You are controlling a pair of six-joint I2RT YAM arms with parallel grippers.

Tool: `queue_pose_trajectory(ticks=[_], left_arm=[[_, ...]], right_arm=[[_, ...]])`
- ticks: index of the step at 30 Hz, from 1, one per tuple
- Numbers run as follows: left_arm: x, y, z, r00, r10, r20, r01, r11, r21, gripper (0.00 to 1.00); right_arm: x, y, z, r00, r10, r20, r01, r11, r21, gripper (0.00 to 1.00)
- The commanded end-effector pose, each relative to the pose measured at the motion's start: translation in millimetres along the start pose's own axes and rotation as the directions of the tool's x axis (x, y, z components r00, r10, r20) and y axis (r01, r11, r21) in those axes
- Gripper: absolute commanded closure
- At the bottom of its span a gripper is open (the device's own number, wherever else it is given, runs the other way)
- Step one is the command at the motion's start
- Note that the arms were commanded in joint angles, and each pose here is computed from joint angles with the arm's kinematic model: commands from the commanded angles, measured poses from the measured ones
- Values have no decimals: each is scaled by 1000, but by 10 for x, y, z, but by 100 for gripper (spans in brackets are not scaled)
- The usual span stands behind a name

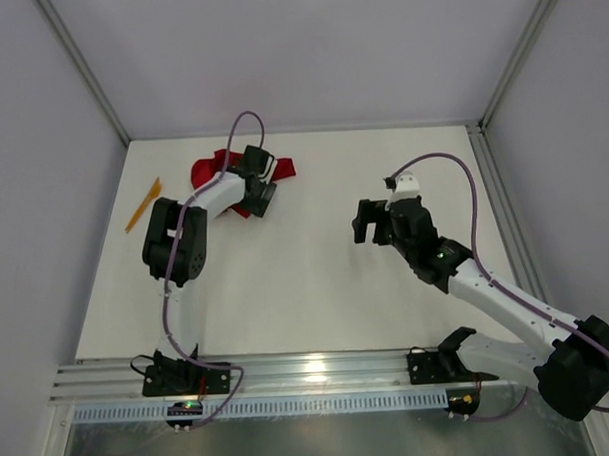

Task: Fold the napkin into a case and place the utensils inside
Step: Pick up the crumpled napkin.

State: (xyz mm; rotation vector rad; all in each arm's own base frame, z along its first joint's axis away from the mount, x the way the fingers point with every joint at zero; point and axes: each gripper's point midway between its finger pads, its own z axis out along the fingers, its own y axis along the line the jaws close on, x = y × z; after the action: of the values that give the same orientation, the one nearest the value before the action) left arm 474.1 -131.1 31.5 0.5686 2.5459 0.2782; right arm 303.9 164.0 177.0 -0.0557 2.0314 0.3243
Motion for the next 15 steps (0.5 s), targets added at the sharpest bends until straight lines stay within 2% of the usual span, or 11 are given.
queue_pose_trajectory(ticks=[1, 3, 6, 10, 15], left_arm=[[117, 47, -333, 999, -44, 21, 43, 999, 31, 29], [42, 78, -437, 997, -39, 68, 37, 999, 31, 29], [17, 106, -393, 998, -7, 68, 5, 999, 34, 27], [130, 84, -103, 997, -71, -14, 72, 993, 95, 29], [59, -29, 19, 996, -86, 10, 83, 986, 143, 29]], right_arm=[[-287, 28, -45, 997, 8, 76, -8, 1000, 4, 0], [-283, 26, -46, 997, 6, 75, -6, 1000, 5, 1], [-278, 17, -44, 997, 7, 72, -8, 1000, 10, 1], [-320, -3, -83, 997, 6, 78, -7, 1000, 19, 1], [-336, -64, -141, 996, 2, 95, -6, 999, 40, 0]])
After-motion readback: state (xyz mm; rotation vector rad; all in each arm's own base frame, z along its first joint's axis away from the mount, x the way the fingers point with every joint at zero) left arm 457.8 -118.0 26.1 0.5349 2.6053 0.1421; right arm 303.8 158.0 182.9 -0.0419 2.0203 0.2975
